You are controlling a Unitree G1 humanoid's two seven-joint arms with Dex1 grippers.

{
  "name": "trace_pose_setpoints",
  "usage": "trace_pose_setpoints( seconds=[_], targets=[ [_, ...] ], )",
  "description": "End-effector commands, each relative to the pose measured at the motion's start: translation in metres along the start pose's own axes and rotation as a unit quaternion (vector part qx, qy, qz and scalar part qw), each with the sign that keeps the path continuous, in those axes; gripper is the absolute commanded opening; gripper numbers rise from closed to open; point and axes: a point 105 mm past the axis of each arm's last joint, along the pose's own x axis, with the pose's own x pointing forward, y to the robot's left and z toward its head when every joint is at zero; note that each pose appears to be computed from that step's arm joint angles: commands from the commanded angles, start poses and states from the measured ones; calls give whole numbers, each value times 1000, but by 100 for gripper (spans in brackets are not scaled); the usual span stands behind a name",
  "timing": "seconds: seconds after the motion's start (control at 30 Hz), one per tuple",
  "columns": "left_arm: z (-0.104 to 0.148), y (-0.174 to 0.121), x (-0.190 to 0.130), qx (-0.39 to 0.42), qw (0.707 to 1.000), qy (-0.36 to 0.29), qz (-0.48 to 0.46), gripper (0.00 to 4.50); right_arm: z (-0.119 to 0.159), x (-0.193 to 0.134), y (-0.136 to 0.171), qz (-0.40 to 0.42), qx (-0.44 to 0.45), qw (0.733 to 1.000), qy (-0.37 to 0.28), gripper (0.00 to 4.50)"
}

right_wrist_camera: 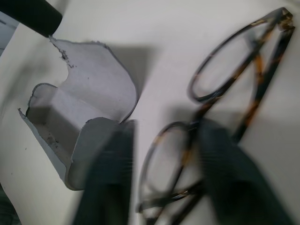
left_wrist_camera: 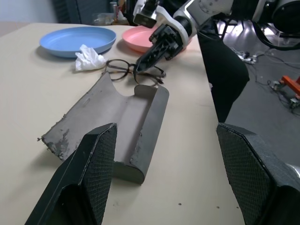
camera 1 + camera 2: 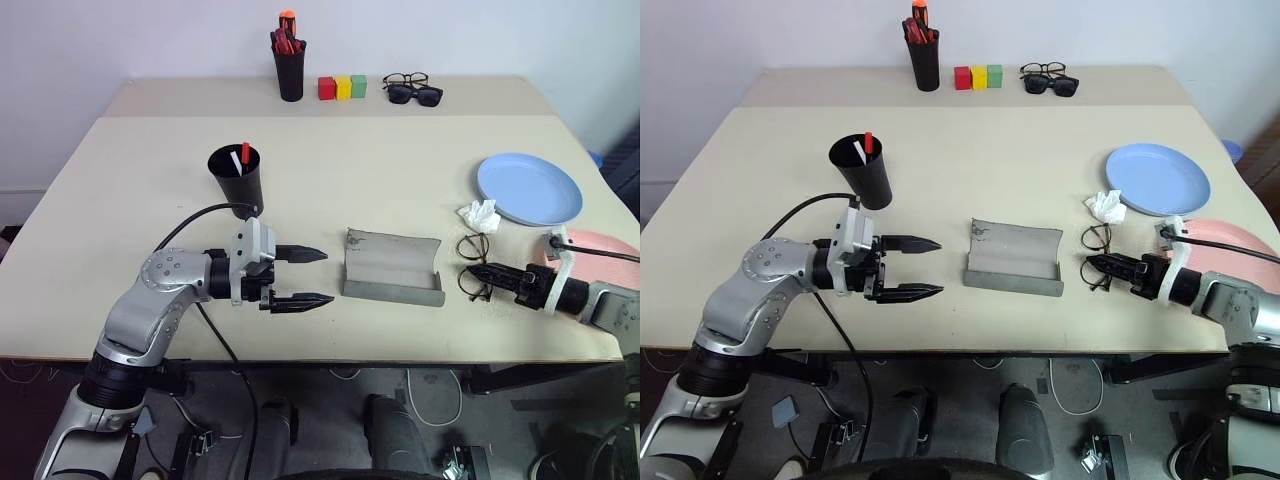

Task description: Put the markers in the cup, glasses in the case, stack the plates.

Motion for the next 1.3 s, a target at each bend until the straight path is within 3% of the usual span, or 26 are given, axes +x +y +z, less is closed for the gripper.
trace_pose_setpoints(
  seconds=[0.03, 0.3, 0.4, 0.57, 0.8, 1.07, 1.3],
  targets=[
    [9, -4, 2, 20, 1000, -10, -5, 346, 7, 2, 3, 4, -20, 1000, -9, 4],
    [7, -5, 3, 17, 1000, -12, 4, 346, 17, 0, 8, 4, -59, 998, -17, 4],
    [4, -3, 3, 16, 1000, -11, 10, 346, 39, -1, 29, 31, -126, 990, -53, 4],
    [3, -2, 5, 15, 1000, -13, 15, 346, 66, 7, 84, 96, -270, 955, -71, 4],
    [2, -1, 6, 15, 1000, -15, 12, 346, 57, 43, 133, 173, -387, 906, -13, 4],
    [2, 4, -8, 16, 999, -4, 41, 346, 30, 70, 112, 172, -436, 880, 76, 4],
    [0, 1, -14, 13, 998, 2, 57, 346, 19, 64, 96, 166, -448, 869, 128, 4]
  ],
)
